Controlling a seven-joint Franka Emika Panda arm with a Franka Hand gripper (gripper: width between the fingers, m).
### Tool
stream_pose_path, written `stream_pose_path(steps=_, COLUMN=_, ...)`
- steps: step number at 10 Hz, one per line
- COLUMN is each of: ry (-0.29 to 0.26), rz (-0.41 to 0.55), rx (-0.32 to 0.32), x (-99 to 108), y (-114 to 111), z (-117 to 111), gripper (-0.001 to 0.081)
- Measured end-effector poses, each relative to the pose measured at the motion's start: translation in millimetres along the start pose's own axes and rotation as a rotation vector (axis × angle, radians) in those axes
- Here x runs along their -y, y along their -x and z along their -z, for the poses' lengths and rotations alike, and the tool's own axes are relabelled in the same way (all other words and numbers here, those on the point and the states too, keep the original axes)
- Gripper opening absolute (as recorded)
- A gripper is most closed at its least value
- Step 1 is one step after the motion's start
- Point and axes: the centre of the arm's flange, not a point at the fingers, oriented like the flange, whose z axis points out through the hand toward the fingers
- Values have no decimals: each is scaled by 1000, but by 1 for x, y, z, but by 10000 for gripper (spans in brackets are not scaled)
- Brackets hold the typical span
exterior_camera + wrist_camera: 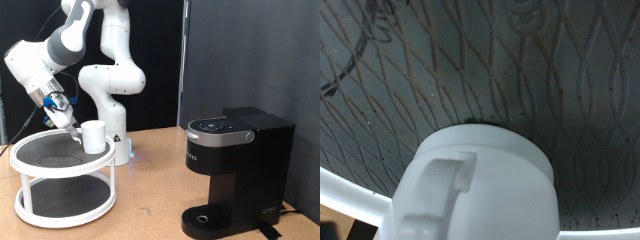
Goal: Make a cup of coffee with the keurig machine
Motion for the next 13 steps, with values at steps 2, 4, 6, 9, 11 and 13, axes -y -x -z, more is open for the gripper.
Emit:
stream_pose_path(steps=2, ry=0, rz=0, rx=0, x=0, y=0, z=0, gripper=626)
stream_pose_path(steps=4, ry=-3, rz=0, rx=0, x=0, y=0, z=0, gripper=438)
stream_pose_path(steps=6, ry=-5, rz=0, rx=0, x=0, y=0, z=0, gripper=253)
stream_pose_path(steps=9, ry=-18, rz=-4, rx=-6, x=2, y=0, z=0, gripper=18)
stream_pose_path(steps=11, ry=-22, rz=-22, rx=-18, x=2, y=3, z=1, gripper=5)
stream_pose_path(steps=13, ry=7, rz=-30, rx=-6, x=0, y=11, z=12, gripper=4)
